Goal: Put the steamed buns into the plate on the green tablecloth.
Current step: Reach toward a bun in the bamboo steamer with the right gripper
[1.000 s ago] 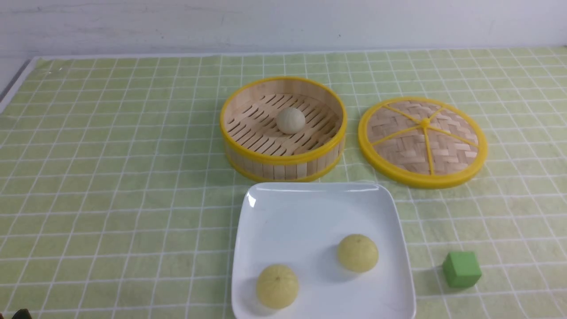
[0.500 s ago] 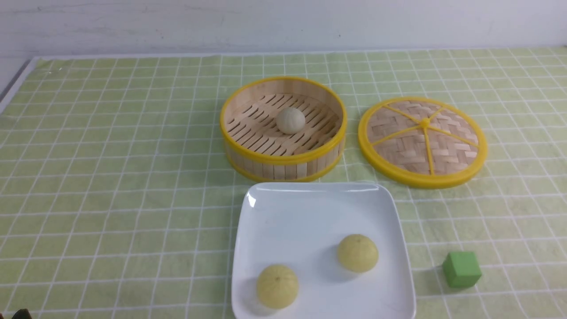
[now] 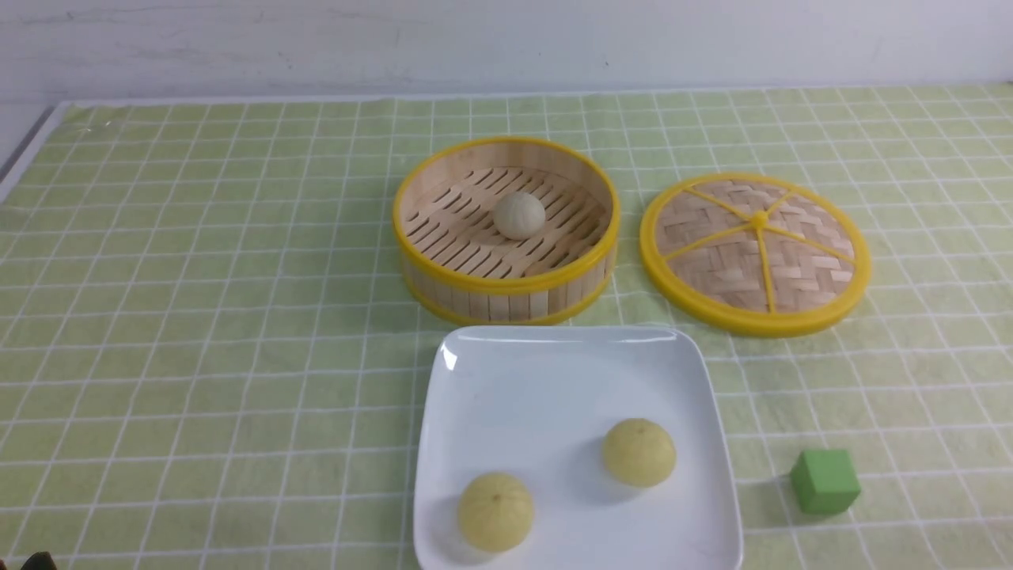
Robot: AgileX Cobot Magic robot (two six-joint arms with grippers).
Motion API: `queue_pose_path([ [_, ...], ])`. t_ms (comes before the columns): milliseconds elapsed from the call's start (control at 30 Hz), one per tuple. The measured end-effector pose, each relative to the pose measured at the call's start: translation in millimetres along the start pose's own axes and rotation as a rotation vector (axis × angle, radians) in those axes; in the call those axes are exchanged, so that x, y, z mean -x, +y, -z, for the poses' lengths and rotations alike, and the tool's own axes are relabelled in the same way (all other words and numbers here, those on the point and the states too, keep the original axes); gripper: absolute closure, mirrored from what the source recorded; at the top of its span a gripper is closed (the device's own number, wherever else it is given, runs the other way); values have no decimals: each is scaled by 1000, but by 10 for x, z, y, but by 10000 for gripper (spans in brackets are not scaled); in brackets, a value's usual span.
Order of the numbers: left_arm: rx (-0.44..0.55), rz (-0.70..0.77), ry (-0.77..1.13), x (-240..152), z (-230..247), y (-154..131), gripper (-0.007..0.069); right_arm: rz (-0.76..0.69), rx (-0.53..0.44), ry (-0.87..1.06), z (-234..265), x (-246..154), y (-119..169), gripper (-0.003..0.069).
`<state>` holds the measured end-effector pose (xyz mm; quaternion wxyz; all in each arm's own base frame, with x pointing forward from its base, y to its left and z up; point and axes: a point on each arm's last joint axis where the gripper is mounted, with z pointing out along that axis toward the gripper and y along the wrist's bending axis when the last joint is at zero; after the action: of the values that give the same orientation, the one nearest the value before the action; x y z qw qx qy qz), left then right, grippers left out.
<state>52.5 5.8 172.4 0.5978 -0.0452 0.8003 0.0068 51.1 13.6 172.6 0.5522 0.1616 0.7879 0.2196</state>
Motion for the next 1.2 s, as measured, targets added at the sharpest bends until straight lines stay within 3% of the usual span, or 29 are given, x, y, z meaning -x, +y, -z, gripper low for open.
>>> queue_pose_path([
  [33,0,0,0,0,0,0,389,-243,54,19,-2,-17,47,419],
  [67,0,0,0,0,0,0,389,-267,60,21,-1,-17,53,419],
  [133,0,0,0,0,0,0,389,-486,114,38,3,-13,104,419],
  [333,1,-2,0,0,0,1,389,-549,153,-50,11,79,118,417],
  [433,1,-3,0,0,0,1,389,-400,204,-190,134,357,252,452],
  [500,1,-3,0,0,0,1,389,-197,218,-271,290,677,455,514],
  [567,1,-3,0,0,0,1,389,-22,185,-219,355,942,658,599],
  [667,1,-3,0,0,0,1,389,127,63,61,233,1205,849,669],
  [700,1,-3,0,0,0,1,389,133,51,88,216,1217,856,669],
  [767,1,-3,0,0,0,1,389,167,-112,445,-50,1333,882,671],
  [833,1,-3,0,0,0,1,389,169,-154,619,-313,1350,889,671],
  [900,1,-3,0,0,0,1,389,201,-61,749,-515,1308,978,670],
  [1033,1,-3,0,0,0,1,389,288,308,899,-925,1184,1416,664],
  [1067,1,-3,0,0,0,1,389,306,356,916,-1026,1174,1516,662],
  [1200,1,-3,0,0,0,1,389,375,399,963,-1448,1192,1864,661],
])
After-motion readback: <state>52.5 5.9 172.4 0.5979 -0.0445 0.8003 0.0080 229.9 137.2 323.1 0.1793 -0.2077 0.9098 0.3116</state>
